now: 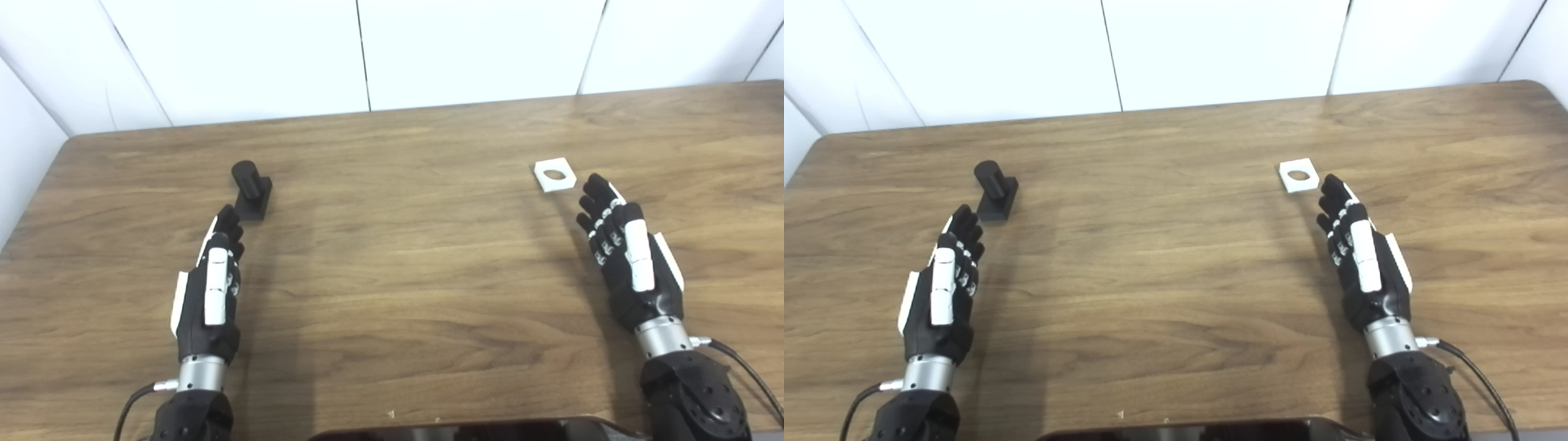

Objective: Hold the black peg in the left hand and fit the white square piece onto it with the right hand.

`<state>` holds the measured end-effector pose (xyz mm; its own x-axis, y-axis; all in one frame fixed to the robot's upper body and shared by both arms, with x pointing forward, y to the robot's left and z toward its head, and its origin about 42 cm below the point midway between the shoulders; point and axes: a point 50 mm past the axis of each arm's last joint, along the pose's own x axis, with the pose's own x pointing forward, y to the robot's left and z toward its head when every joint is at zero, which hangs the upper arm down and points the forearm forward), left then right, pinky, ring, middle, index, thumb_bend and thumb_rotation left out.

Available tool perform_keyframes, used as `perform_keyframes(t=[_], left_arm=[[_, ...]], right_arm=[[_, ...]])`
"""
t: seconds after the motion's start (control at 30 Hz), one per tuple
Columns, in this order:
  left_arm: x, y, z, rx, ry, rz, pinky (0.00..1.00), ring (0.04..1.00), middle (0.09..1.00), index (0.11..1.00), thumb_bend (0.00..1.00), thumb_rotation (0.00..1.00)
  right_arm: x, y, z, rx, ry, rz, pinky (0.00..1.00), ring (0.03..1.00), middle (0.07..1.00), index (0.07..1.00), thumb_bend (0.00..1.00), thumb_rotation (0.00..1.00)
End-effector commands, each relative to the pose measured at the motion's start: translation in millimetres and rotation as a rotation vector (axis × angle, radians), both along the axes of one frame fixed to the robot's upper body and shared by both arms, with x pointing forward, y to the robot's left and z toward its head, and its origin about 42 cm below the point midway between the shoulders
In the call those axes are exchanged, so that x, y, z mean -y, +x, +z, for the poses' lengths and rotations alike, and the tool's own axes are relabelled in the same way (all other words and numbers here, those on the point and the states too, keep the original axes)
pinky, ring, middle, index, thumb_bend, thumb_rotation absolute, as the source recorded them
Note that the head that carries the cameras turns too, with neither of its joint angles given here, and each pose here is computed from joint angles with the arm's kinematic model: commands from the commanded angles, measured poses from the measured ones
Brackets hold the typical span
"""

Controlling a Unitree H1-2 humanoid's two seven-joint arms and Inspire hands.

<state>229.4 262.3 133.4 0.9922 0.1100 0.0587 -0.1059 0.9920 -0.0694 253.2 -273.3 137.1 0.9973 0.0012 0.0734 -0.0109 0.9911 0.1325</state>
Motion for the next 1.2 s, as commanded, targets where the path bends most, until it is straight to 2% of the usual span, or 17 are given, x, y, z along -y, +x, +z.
perform_keyframes(t=[0.0, 0.3, 0.73, 0.83, 0.93, 1.0, 1.07, 1.17], left_arm=[[-2.2, -24.9, -6.9, -0.013, 0.001, 0.020, 1.00, 0.997, 0.994, 0.964, 0.50, 0.92], [-0.6, -23.4, -3.9, 0.001, 0.016, 0.014, 1.00, 0.993, 0.992, 0.967, 0.46, 0.95], [-0.3, -23.7, -2.0, 0.008, 0.028, 0.011, 1.00, 1.000, 1.000, 0.970, 0.48, 0.93], [-0.6, -23.9, 0.4, -0.003, 0.098, 0.031, 1.00, 0.985, 0.988, 0.962, 0.48, 0.90], [-0.5, -22.2, 5.6, 0.001, 0.207, 0.067, 0.96, 0.957, 0.959, 0.936, 0.51, 0.79], [-0.7, -19.5, 12.9, 0.003, 0.312, 0.112, 0.93, 0.947, 0.948, 0.922, 0.55, 0.73], [-0.8, -15.4, 24.1, 0.003, 0.451, 0.166, 0.91, 0.936, 0.938, 0.917, 0.56, 0.70], [0.5, -7.7, 41.8, 0.025, 0.586, 0.247, 0.93, 0.945, 0.940, 0.914, 0.60, 0.61]], right_arm=[[6.6, -17.3, -4.8, 0.009, -0.023, 0.010, 0.97, 0.963, 0.952, 0.923, 0.60, 0.88], [7.7, -15.8, -2.6, 0.011, -0.025, 0.011, 0.97, 0.962, 0.948, 0.920, 0.60, 0.90], [8.4, -15.7, -1.2, 0.017, -0.024, 0.016, 0.97, 0.963, 0.949, 0.923, 0.59, 0.91], [9.9, -15.3, -0.6, 0.019, -0.025, 0.013, 0.96, 0.946, 0.939, 0.922, 0.58, 0.91], [12.5, -14.1, 0.2, 0.024, -0.021, 0.012, 0.96, 0.940, 0.935, 0.923, 0.58, 0.91], [13.7, -13.1, 1.1, 0.030, -0.020, 0.017, 0.97, 0.947, 0.942, 0.929, 0.59, 0.90], [14.9, -12.1, 1.5, 0.036, -0.018, 0.022, 0.98, 0.950, 0.944, 0.934, 0.58, 0.90], [15.6, -10.8, 1.1, 0.038, -0.014, 0.023, 0.98, 0.953, 0.944, 0.930, 0.58, 0.89]])
